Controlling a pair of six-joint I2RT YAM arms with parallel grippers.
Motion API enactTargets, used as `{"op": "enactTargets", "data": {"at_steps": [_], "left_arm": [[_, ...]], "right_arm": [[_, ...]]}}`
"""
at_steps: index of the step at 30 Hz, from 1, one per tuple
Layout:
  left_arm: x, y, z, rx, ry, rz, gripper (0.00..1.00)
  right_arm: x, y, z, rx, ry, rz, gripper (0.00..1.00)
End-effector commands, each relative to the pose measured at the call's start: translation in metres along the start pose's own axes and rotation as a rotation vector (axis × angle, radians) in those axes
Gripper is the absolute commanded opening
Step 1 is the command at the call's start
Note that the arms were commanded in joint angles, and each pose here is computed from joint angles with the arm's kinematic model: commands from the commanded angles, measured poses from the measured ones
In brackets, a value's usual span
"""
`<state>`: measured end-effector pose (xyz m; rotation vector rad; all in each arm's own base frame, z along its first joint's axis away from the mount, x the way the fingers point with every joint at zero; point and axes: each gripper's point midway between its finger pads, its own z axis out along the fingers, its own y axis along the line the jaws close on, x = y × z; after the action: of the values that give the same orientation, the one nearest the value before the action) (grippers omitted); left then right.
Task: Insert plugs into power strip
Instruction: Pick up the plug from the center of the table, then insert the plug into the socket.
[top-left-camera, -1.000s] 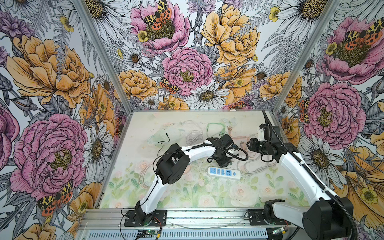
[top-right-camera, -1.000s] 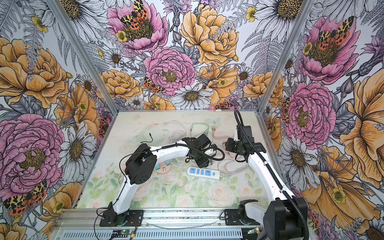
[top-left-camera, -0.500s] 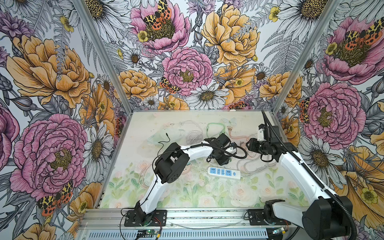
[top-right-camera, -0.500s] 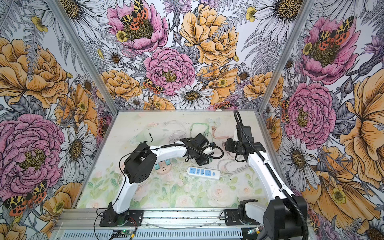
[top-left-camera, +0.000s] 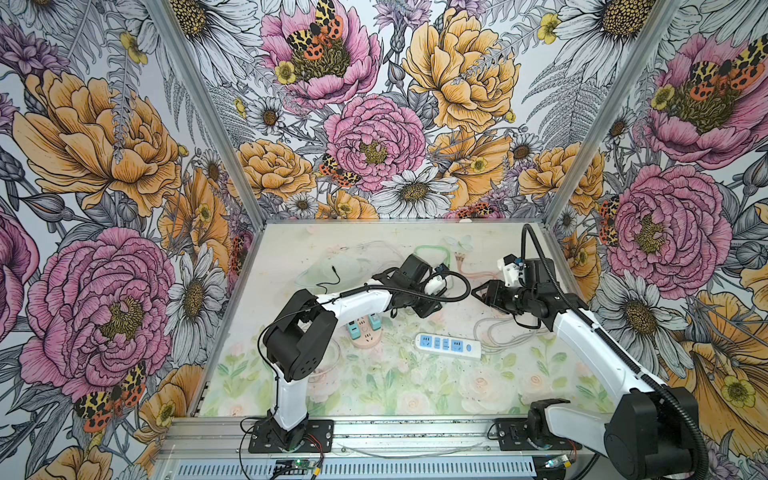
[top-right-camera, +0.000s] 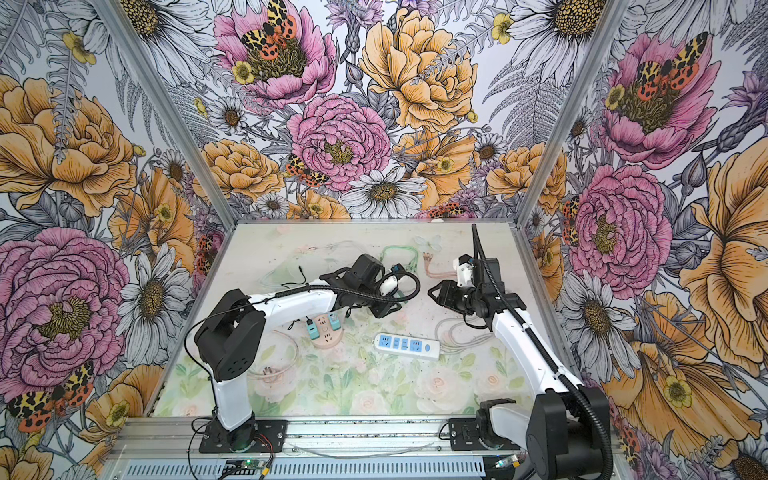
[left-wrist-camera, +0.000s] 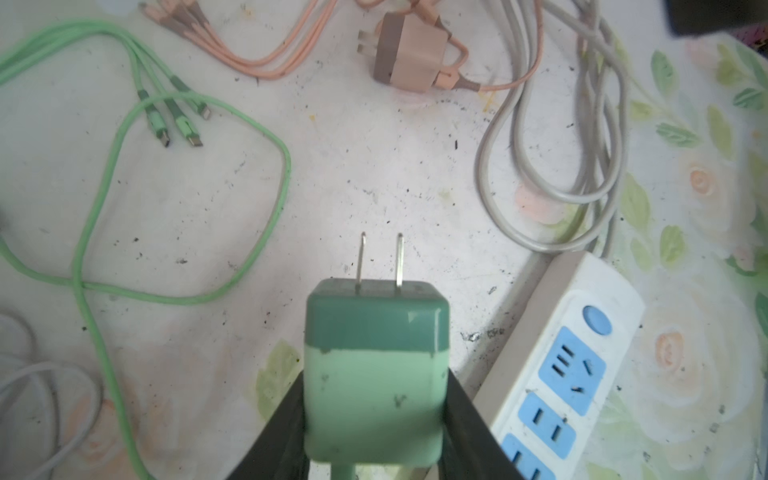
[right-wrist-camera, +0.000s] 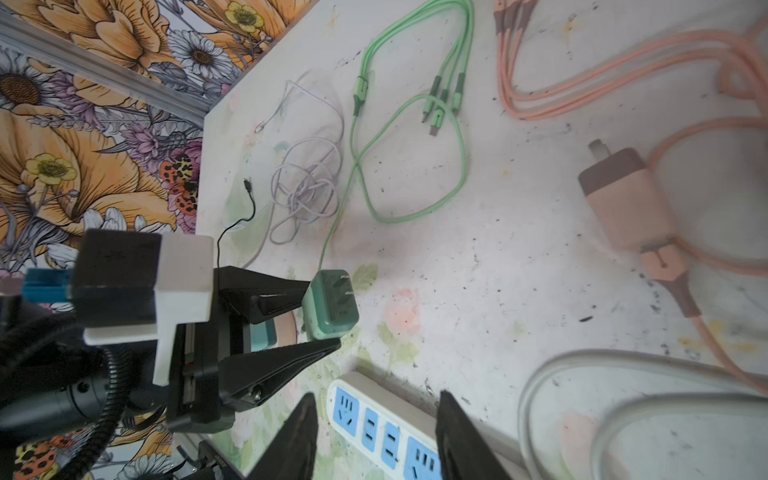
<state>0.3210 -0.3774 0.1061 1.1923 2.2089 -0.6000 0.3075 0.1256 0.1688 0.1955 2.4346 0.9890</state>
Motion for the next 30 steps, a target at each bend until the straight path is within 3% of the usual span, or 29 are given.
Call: {"op": "enactTargets", "data": {"at_steps": [1,9,30], "left_arm": [[-0.029,-0.007,-0.016,0.015,-0.076,0.080,0.15],[-0.039,-0.025,-0.026,0.009,-0.065,0.182,0.16],[-0.044,-0.051,-0.045,0.012,-0.058,0.277,0.17]], "right_arm": [[-0.002,0.031,-0.010,-0.150,-0.013,-0.019,0.49],[0.015,0.040,-0.004,-0.230,0.072,-0.020,0.51],[0.029,0.030,0.012,-0.212,0.128,-0.034,0.51]]}}
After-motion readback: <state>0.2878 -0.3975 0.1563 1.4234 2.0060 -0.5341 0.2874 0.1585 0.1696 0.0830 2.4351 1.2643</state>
